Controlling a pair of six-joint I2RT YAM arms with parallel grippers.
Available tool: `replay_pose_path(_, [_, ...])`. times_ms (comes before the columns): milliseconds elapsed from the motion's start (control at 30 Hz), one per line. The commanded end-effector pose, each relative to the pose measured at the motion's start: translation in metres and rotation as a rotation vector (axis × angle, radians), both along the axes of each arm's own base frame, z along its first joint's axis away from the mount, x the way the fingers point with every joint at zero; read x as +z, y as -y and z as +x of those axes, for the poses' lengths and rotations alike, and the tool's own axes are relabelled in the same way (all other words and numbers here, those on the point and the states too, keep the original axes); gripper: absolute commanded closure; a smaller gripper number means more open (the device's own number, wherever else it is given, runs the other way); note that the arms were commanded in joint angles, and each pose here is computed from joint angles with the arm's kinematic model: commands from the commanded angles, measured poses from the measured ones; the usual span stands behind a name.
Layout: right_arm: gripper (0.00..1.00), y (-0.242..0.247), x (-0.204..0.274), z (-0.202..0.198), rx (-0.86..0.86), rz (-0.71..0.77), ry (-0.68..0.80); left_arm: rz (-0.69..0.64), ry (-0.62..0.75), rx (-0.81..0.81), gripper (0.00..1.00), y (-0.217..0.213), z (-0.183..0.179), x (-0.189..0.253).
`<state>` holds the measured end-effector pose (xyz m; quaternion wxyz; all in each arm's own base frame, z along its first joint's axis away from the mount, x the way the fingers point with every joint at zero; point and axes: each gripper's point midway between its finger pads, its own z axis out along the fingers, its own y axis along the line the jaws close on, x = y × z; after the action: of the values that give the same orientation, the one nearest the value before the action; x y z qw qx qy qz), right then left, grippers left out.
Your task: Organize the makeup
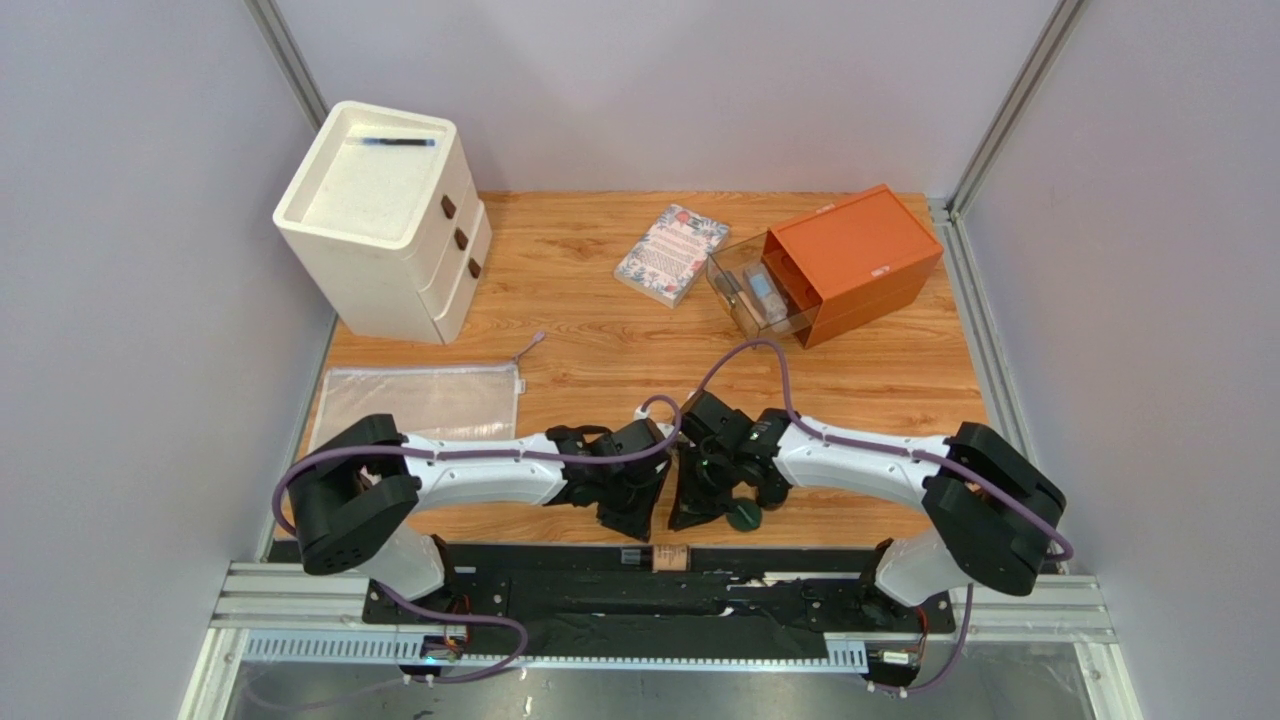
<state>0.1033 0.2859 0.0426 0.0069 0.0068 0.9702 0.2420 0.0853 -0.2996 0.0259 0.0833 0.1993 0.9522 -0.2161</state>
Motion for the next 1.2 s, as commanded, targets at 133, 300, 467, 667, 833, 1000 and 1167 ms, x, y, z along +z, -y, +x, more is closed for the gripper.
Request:
replay_pose_path(133, [1.00, 0.005, 0.008, 0.002, 0.052, -0.049, 0.032, -0.028, 0.116, -0.109, 0.83, -0.005, 0.006, 0.025])
replay_pose_path(300, [1.00, 0.015, 0.012, -0.004, 0.053, -0.052, 0.035, -0.076, 0.153, -0.250, 0.74, -0.008, -0.001, 0.031])
replay_pose_path(467, [1.00, 0.028, 0.000, -0.016, 0.042, -0.084, -0.010, -0.118, 0.180, -0.340, 0.71, -0.004, -0.008, 0.033])
replay_pose_path(667, [1.00, 0.030, -0.008, -0.029, -0.044, -0.016, -0.085, -0.160, 0.207, -0.357, 0.71, -0.008, -0.012, 0.030])
replay_pose_path(833, [1.00, 0.035, -0.017, -0.029, -0.125, 0.062, -0.114, -0.192, 0.270, -0.351, 0.70, -0.012, -0.008, 0.029])
replay_pose_path(1000, [1.00, 0.033, -0.022, -0.028, -0.155, 0.095, -0.139, -0.205, 0.309, -0.408, 0.70, -0.015, -0.010, 0.022])
replay_pose_path(1167, [1.00, 0.031, -0.029, -0.030, -0.172, 0.114, -0.170, -0.233, 0.316, -0.497, 0.69, -0.009, -0.014, 0.017])
